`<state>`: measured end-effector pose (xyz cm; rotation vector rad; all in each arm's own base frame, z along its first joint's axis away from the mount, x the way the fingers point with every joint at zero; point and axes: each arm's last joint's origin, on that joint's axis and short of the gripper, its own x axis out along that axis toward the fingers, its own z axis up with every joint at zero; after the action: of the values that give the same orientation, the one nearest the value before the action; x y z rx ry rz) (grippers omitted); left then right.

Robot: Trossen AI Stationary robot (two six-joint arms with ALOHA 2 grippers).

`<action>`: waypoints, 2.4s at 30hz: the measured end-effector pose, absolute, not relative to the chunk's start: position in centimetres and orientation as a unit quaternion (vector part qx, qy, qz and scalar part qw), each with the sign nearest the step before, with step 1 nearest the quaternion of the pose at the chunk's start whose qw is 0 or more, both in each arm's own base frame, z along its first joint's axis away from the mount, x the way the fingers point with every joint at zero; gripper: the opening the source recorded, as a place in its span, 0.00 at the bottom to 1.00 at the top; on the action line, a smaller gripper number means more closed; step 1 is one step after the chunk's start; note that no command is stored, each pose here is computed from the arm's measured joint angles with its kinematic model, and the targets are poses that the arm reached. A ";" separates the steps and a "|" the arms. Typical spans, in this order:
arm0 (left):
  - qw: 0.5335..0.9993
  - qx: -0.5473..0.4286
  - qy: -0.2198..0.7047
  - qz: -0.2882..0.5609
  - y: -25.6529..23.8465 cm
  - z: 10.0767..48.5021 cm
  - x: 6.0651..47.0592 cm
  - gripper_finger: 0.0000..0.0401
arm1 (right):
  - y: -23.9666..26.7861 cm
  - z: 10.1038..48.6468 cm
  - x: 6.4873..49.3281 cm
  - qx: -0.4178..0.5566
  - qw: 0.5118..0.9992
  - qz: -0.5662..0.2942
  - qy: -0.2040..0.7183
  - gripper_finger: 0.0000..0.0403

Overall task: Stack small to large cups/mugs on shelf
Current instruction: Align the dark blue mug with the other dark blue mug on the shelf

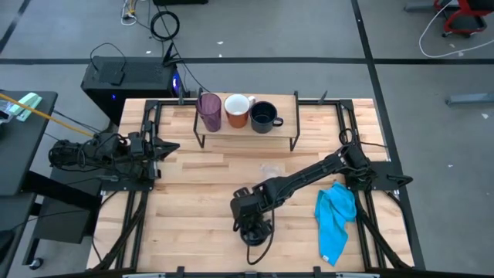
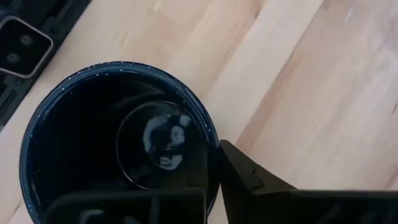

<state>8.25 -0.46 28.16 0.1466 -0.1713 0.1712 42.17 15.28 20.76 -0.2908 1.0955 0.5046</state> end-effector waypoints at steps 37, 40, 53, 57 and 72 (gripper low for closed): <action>0.990 0.073 -0.083 0.085 -0.5 28.1 8.3 0.07 | 2.9 36.0 32.4 -0.025 0.846 0.095 0.525 0.04; 0.990 0.073 -0.083 0.085 -0.5 28.1 8.3 0.07 | 1.6 37.1 30.7 -0.011 0.842 0.069 0.535 0.04; 0.990 0.073 -0.083 0.085 -0.5 28.1 8.3 0.04 | -5.3 42.8 21.9 0.031 0.878 -0.082 0.471 0.04; 0.990 0.073 -0.083 0.085 -0.5 28.1 8.3 0.06 | -6.6 43.6 20.1 0.034 0.884 -0.114 0.452 0.03; 0.990 0.073 -0.083 0.085 -0.5 28.1 8.3 0.05 | -13.3 43.8 18.6 0.006 0.879 -0.214 0.425 0.04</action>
<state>8.26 -0.46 28.12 0.1473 -0.1670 0.1706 18.56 -13.28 43.84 0.0116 0.8869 -0.4462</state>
